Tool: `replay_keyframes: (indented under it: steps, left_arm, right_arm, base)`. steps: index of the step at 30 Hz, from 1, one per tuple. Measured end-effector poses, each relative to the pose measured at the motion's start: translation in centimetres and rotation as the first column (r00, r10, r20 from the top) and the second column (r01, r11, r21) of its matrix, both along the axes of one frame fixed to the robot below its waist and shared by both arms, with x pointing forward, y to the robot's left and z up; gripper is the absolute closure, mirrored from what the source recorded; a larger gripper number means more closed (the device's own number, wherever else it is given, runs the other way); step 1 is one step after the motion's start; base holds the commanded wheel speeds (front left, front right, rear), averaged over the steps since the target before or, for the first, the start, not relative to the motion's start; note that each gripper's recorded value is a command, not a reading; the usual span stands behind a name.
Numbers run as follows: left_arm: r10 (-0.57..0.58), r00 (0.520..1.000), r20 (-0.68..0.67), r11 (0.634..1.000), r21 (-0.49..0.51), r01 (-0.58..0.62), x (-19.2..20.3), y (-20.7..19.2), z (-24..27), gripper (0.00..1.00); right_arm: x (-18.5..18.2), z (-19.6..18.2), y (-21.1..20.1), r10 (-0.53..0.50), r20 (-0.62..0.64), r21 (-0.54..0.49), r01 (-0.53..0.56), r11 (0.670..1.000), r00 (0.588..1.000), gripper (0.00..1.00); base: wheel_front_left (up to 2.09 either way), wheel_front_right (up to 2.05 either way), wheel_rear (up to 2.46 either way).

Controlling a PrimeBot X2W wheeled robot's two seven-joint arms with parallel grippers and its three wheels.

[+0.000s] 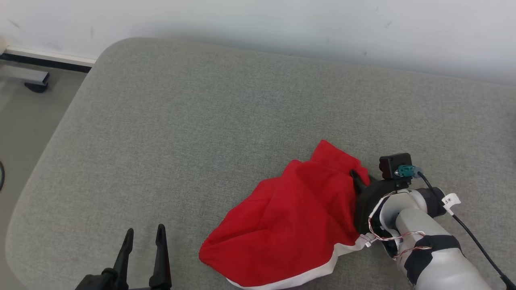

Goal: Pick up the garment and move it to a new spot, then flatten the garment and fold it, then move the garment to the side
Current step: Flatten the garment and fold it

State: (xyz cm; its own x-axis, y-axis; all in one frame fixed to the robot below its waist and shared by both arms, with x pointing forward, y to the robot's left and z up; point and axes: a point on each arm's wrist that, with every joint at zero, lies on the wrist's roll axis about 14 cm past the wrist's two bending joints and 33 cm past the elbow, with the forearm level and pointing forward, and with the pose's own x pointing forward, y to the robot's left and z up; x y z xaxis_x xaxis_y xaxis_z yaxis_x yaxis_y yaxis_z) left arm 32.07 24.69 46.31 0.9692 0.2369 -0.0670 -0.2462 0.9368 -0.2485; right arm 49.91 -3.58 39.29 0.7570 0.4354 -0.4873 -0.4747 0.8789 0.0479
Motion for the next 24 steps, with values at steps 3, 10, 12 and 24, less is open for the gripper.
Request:
replay_keyframes:
  steps: [3, 10, 12, 24]
  left_arm:
    - [-0.017, 1.0, 0.003, 1.0, -0.004, 0.017, 0.3, -0.5, 0.0, 0.0]
    - [-0.043, 0.999, 0.01, 0.999, -0.007, 0.043, 1.0, -1.2, 0.2, 0.0]
    - [-0.046, 0.999, 0.012, 0.999, -0.006, 0.046, 1.1, -1.3, 0.2, 0.0]
    - [-0.055, 0.998, -0.007, 0.998, -0.017, 0.055, 1.0, -1.8, -0.4, 0.0]
  right_arm:
    - [0.2, 0.6, -0.2, -0.007, 0.008, 0.018, 0.007, 1.0, 1.0, 1.0]
    - [5.3, 6.6, -4.4, -0.091, 0.215, 0.049, 0.082, 0.995, 0.972, 1.0]
    - [6.7, 8.6, -5.3, -0.114, 0.277, 0.062, 0.1, 0.993, 0.954, 1.0]
    - [11.2, 14.2, -9.2, -0.195, 0.43, 0.059, 0.189, 0.98, 0.881, 0.4]
  base:
    - [0.0, 0.0, 0.0]
    - [0.0, 0.0, 0.0]
    - [0.0, 0.0, 0.0]
    - [0.0, 0.0, 0.0]
